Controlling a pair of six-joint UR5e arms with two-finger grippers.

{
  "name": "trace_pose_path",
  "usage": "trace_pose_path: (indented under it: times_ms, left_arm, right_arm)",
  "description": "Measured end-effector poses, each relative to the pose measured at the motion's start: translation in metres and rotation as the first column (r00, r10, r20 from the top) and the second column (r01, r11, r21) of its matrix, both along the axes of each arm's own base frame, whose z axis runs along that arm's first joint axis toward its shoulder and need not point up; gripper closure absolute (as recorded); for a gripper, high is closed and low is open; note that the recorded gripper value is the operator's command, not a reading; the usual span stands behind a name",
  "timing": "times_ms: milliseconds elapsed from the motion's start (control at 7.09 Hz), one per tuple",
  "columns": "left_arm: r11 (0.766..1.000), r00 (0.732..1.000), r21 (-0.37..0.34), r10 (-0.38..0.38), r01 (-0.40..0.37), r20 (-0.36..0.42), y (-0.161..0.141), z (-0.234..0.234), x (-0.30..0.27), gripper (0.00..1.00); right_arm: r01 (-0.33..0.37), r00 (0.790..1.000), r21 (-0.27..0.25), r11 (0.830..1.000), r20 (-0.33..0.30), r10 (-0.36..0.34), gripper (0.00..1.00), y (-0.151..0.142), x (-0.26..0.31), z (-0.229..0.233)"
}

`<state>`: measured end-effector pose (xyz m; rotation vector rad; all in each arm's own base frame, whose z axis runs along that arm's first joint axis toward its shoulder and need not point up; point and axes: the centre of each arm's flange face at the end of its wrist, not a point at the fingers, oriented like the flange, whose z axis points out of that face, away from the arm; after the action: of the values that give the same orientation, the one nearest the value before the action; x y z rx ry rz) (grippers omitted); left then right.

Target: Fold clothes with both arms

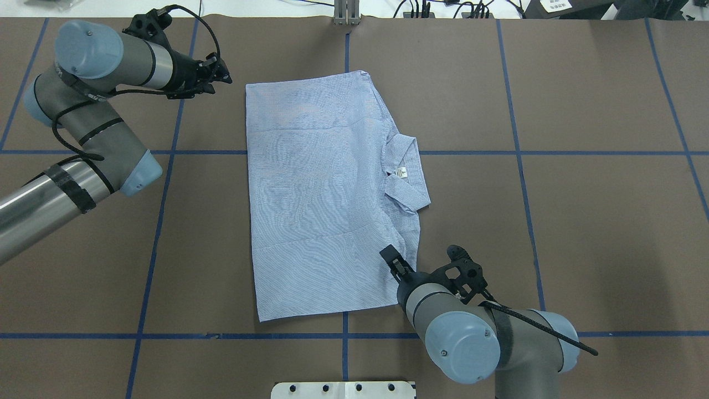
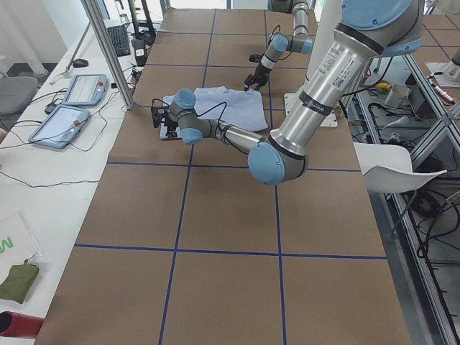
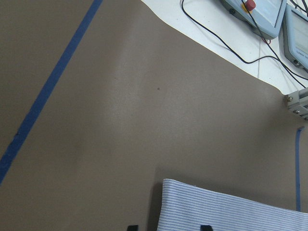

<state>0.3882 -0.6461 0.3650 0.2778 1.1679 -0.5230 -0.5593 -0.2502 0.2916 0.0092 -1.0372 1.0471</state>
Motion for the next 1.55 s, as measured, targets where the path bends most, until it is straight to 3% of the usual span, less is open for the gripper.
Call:
trace_pose_path:
  times_ms: [282, 423, 564, 705, 987, 1269, 1410, 1551]
  left_arm:
    - [1.000, 1.000, -0.001, 0.000, 0.000, 0.000, 0.0001, 0.0007, -0.0003, 0.47]
    - [1.000, 1.000, -0.002, -0.001, 0.001, 0.000, 0.0001, 0.0008, -0.0003, 0.47]
    - [1.000, 1.000, -0.002, -0.001, 0.001, 0.000, 0.0001, 0.0008, -0.0003, 0.47]
    - [1.000, 1.000, -0.002, -0.001, 0.001, 0.000, 0.0001, 0.0009, -0.0003, 0.47]
    - [1.000, 1.000, -0.002, -0.001, 0.001, 0.000, 0.0001, 0.0009, -0.0003, 0.47]
    - [1.000, 1.000, -0.002, -0.001, 0.001, 0.000, 0.0001, 0.0007, -0.0003, 0.47]
    - [1.000, 1.000, -0.002, -0.001, 0.001, 0.000, 0.0002, 0.0005, -0.0003, 0.47]
    - [1.000, 1.000, -0.003, -0.001, 0.001, 0.000, 0.0002, 0.0004, -0.0004, 0.47]
  right_arm:
    - [0.001, 1.000, -0.002, 1.000, 0.000, -0.001, 0.27, 0.0001, -0.0003, -0.0005]
    - [0.001, 1.000, -0.003, 1.000, -0.002, -0.001, 0.27, 0.0001, -0.0006, 0.0002]
    - [0.001, 1.000, -0.003, 1.000, -0.004, -0.001, 0.20, 0.0000, -0.0008, 0.0008]
    - [0.002, 1.000, -0.004, 1.000, -0.006, -0.002, 0.18, 0.0001, -0.0011, 0.0014]
    - [0.005, 1.000, -0.006, 1.000, -0.009, -0.005, 0.24, 0.0011, -0.0020, 0.0023]
    - [0.007, 1.000, -0.007, 1.000, -0.012, -0.007, 0.19, 0.0019, -0.0030, 0.0039]
    - [0.009, 1.000, -0.007, 1.000, -0.014, -0.009, 0.23, 0.0030, -0.0036, 0.0046]
    - [0.012, 1.000, -0.008, 1.000, -0.017, -0.012, 0.57, 0.0046, -0.0044, 0.0050]
